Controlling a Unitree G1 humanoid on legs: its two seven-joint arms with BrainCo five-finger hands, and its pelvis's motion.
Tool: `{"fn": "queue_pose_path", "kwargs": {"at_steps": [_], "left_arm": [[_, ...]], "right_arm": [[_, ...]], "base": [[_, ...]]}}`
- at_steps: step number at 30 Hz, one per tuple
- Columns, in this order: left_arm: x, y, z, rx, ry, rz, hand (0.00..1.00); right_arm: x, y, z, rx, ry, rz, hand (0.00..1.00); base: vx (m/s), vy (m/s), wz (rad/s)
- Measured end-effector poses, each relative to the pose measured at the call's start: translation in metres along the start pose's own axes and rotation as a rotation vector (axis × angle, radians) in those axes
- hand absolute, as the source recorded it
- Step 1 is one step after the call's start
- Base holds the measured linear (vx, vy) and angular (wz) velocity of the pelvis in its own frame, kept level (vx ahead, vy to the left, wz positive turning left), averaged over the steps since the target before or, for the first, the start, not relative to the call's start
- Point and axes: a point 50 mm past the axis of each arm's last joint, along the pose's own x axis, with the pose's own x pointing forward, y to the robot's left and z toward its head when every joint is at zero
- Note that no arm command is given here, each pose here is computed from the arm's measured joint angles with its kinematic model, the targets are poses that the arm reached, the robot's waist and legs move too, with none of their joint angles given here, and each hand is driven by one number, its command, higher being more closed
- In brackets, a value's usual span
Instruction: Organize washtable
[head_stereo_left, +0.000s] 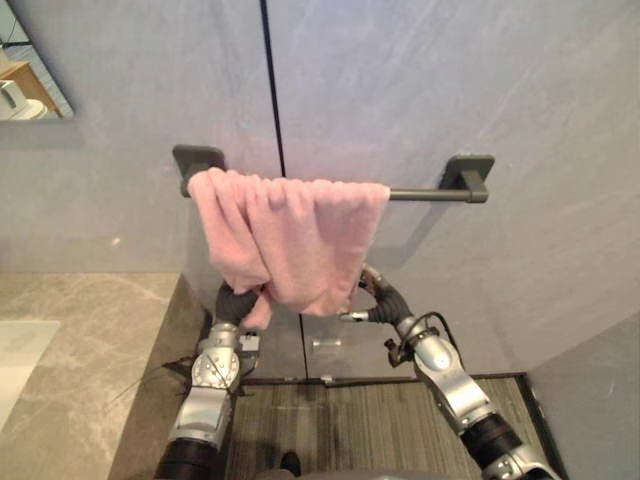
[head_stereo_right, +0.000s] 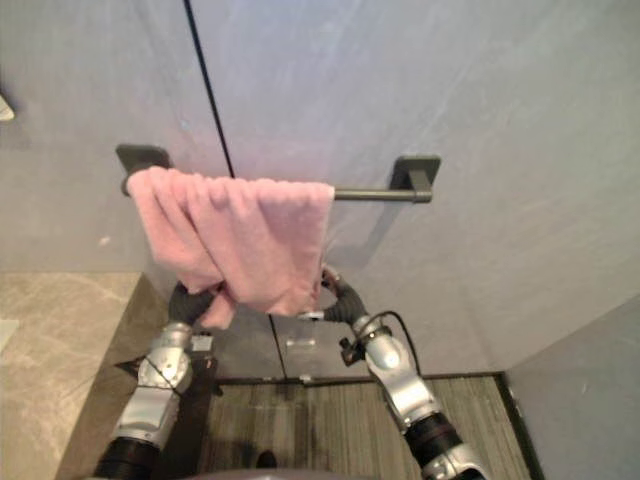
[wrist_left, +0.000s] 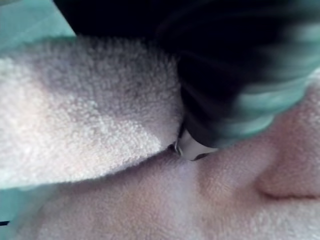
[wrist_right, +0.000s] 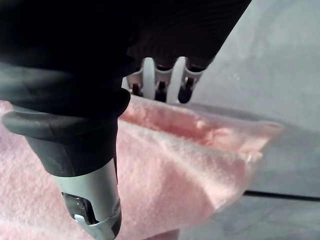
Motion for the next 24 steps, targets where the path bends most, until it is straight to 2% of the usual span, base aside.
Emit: {"fn": "queue_pose_path", "kwargs": {"at_steps": [7, 8, 24], "left_arm": [[0.003, -0.011, 0.005, -0.015, -0.021, -0.031, 1.0], [0.004, -0.011, 0.006, -0.017, -0.024, -0.032, 1.0], [0.011, -0.023, 0.018, -0.046, -0.072, -0.063, 1.0]], "right_arm": [[0.011, 0.01, 0.011, 0.003, -0.041, 0.041, 0.0], [0.013, 0.013, 0.011, -0.003, -0.04, 0.056, 1.0], [0.025, 0.019, 0.005, 0.029, -0.002, 0.047, 1.0]], "base": [[-0.01, -0.021, 0.04], [0.0, 0.0, 0.0], [-0.02, -0.014, 0.03]]}}
